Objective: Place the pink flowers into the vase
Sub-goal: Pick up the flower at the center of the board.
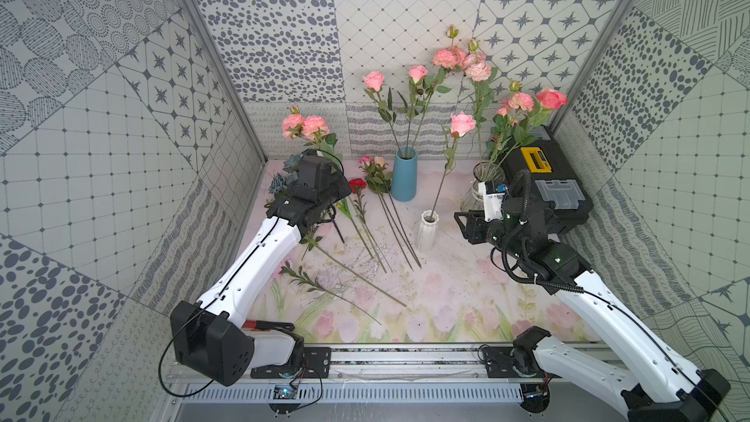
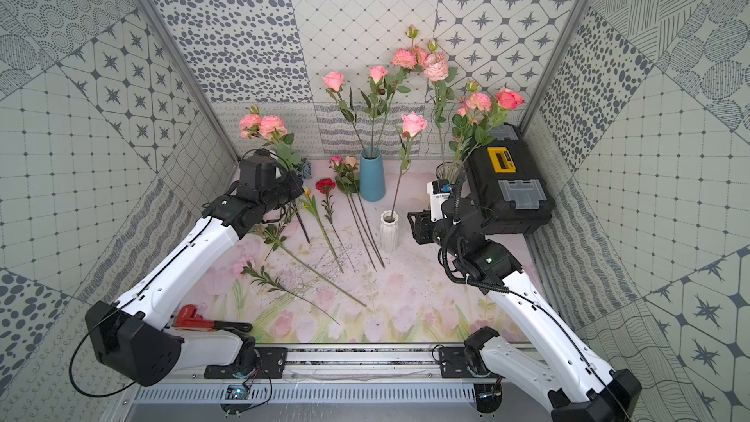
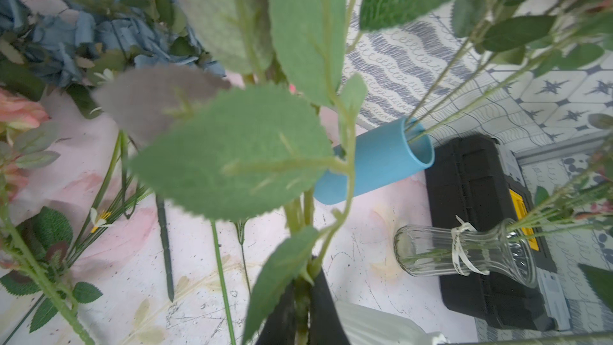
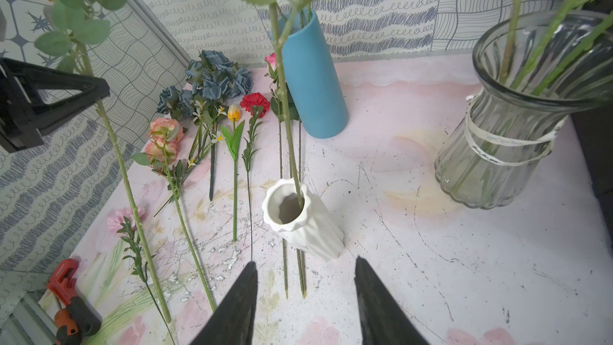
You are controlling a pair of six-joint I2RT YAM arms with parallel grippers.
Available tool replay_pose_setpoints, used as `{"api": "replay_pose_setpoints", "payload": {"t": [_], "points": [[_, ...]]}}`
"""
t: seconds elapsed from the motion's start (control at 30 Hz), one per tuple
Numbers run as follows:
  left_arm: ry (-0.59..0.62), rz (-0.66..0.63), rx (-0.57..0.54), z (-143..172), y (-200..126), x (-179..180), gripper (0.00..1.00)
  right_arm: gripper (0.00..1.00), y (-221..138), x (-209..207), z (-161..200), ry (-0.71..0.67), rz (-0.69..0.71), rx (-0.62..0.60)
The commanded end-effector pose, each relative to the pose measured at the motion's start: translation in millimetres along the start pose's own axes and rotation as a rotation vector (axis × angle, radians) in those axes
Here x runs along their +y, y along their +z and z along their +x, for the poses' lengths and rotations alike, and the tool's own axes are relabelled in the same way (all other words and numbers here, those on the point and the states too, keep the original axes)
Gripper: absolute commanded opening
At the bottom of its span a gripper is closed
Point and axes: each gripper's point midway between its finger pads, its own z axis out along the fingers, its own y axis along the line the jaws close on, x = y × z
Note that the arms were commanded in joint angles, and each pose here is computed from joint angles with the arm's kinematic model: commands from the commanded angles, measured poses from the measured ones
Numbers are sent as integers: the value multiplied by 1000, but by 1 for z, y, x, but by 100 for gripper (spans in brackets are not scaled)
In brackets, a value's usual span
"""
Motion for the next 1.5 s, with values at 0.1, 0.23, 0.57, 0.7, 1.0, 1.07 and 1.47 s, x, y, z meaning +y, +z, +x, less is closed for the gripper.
{"api": "replay_pose_setpoints", "payload": {"t": [0.1,0.23,0.57,0.7,1.0,1.07,1.47], "points": [[157,51,-159,-23,-21,-44,0,48,4,5,0,26,-19,28],[199,82,-189,-26,-23,-63,0,48,6,5,1,38,-20,44],[269,170,-254,-45,-25,-115,0,48,12,3,7,75,-31,56],[278,198,-285,-53,-31,-131,0,48,14,0,9,88,-37,66],[295,227,-391,-73,-46,-163,0,48,21,-4,14,130,-56,76],[294,234,-403,-78,-49,-169,0,48,23,-3,15,139,-68,77],[281,310,-448,-89,-51,-206,0,48,43,-7,21,174,-79,95]]}}
